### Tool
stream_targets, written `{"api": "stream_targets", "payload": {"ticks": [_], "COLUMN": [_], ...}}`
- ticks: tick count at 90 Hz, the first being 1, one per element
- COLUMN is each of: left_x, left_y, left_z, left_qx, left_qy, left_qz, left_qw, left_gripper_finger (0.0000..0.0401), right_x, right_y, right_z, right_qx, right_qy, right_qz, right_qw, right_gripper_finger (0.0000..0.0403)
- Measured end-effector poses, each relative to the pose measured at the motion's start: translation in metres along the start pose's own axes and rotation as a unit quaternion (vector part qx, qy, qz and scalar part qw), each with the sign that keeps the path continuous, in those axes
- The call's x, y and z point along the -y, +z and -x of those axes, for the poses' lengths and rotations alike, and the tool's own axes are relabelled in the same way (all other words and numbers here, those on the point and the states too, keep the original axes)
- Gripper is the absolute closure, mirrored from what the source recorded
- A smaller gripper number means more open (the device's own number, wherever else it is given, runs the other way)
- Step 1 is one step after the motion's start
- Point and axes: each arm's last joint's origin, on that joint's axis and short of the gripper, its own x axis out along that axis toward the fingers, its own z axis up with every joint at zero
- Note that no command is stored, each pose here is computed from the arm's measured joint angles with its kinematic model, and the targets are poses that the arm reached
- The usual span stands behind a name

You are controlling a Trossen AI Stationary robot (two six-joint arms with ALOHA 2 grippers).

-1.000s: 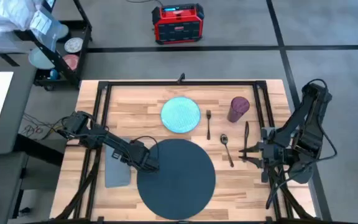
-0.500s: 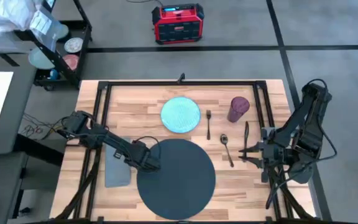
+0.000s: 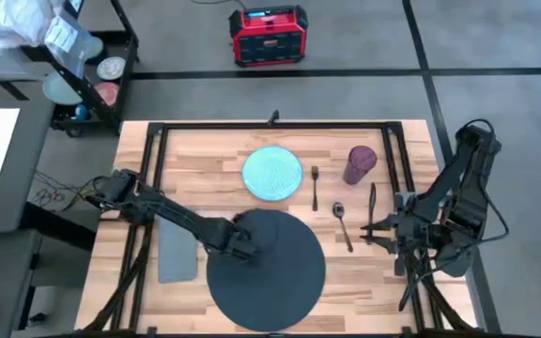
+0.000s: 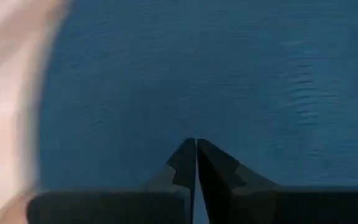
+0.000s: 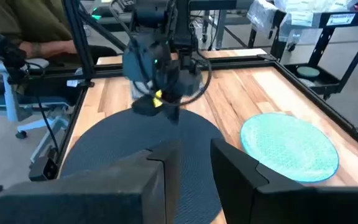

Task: Set table place
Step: Adjust the black tablemat

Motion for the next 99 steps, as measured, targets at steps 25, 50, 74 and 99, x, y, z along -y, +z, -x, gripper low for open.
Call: {"api": "stream_targets", "payload": {"ticks": [25,50,74,99], "left_x": [0.016,0.000,-0.022,-0.031], "left_y": [-0.010,0.014,0.038,0.042], "left_z": [-0.029,-0.038,-0.047,-0.048], "left_qx": [-0.042,-0.044,-0.060,-0.075], "left_qy": [-0.048,-0.024,0.009,0.026], "left_qz": [-0.060,-0.079,-0.081,-0.092], "left_qw": [0.996,0.996,0.995,0.993], "left_gripper_finger": [0.0401,0.0401,0.0401,0.0401], "right_x": [0.000,0.002,-0.005,-0.006], "right_y": [0.000,0.001,-0.004,-0.005], "right_z": [0.000,-0.002,-0.006,-0.007], "right_qx": [0.002,0.007,0.001,-0.001], "right_qy": [-0.003,-0.017,-0.021,-0.021], "right_qz": [-0.012,-0.012,0.002,0.004], "right_qw": [1.000,1.000,1.000,1.000], "right_gripper_finger": [0.0326,0.0326,0.0326,0.0326]}}
